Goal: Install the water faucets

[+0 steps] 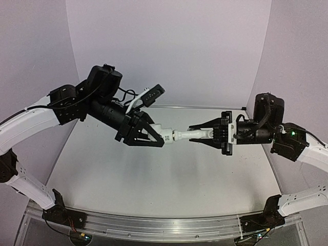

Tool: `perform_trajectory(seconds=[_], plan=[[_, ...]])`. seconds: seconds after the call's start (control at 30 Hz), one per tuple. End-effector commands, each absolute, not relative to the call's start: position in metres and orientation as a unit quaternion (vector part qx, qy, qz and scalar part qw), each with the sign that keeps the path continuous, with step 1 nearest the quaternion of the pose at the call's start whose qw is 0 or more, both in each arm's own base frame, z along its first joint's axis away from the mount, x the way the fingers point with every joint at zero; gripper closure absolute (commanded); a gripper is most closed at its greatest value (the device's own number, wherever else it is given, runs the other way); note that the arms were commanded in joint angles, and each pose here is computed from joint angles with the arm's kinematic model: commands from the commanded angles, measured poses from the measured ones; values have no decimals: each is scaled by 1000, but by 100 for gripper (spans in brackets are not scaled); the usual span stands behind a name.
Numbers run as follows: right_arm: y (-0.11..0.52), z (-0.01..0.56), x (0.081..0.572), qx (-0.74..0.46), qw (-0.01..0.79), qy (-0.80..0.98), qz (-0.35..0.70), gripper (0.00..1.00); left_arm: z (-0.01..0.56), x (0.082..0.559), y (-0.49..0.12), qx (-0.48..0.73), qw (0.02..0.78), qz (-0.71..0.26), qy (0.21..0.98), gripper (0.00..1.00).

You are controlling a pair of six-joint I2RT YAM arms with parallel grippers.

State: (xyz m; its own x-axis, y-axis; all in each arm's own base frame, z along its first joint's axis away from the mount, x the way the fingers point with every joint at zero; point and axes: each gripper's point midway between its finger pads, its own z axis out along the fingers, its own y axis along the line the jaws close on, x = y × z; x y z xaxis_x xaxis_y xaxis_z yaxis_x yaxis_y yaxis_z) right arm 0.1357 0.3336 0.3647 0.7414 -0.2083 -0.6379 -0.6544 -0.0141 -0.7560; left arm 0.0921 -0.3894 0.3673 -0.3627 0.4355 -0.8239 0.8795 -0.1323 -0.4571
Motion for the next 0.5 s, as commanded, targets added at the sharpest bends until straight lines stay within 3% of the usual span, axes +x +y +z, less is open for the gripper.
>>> perform_trajectory(seconds=[0.0, 0.23, 0.47], plan=[[335, 418, 142, -595, 647, 394, 270, 100, 385, 121, -384, 527, 352, -475, 610, 91], [337, 412, 140, -541, 590, 478, 361, 100, 374, 136, -379, 577, 469, -337, 578, 86], [344, 396, 141, -494, 516, 554, 427, 100, 361, 137, -383, 618, 547, -207, 525, 90]])
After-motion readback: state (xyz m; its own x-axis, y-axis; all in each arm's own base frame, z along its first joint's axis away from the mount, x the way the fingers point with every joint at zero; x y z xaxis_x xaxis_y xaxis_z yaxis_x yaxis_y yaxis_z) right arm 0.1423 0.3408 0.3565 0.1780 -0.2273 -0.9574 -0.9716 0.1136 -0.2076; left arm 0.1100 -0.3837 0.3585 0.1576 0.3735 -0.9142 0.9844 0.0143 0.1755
